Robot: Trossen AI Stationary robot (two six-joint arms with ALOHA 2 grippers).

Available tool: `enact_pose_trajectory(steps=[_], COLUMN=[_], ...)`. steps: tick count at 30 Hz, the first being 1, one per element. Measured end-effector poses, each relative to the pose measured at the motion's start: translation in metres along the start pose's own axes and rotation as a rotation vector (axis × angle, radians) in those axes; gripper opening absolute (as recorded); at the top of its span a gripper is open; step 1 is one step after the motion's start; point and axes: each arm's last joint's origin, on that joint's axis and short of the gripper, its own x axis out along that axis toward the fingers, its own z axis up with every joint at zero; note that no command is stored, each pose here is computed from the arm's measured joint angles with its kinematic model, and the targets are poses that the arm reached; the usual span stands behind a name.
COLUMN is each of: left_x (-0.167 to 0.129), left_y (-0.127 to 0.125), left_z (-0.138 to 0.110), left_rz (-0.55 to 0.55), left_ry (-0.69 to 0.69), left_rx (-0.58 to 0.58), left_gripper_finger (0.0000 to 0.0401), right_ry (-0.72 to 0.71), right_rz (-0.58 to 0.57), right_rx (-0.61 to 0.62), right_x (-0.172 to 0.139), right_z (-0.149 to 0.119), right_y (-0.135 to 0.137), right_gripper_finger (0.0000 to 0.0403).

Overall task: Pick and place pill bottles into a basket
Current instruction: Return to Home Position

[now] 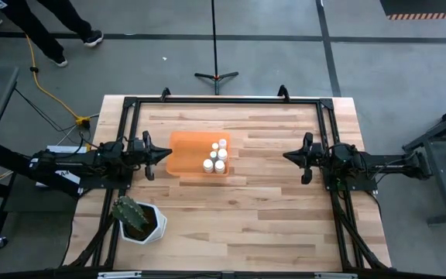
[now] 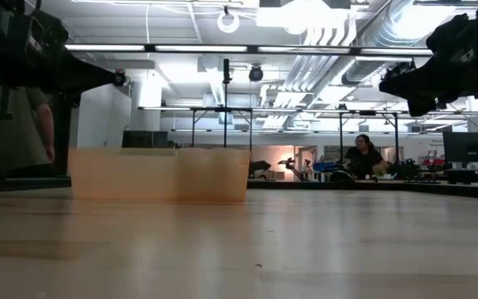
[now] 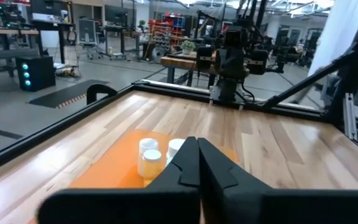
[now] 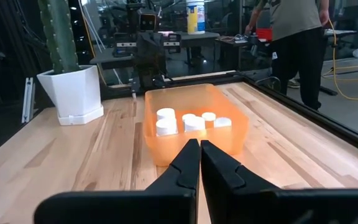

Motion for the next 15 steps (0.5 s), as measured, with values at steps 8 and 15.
enact_pose_trajectory(steps=[8, 15], left_x=[0.0, 0.0], left_y=[-0.0004, -0.0007], left_z=[-0.0001, -0.0002], left_rz=[-0.014, -0.024], left_ry=[0.003, 0.004], left_rx=[-0.026, -0.031], left_gripper_finger=[0.0047, 0.0022], right_ry=[-0.011, -0.036], right_rz=[0.004, 0.017], right_rx=[-0.001, -0.014], right_x=[0.0, 0.0], right_z=[0.001, 0.0035], right_y=[0.0002, 0.0008], right_gripper_finger=[0.0002, 0.0002])
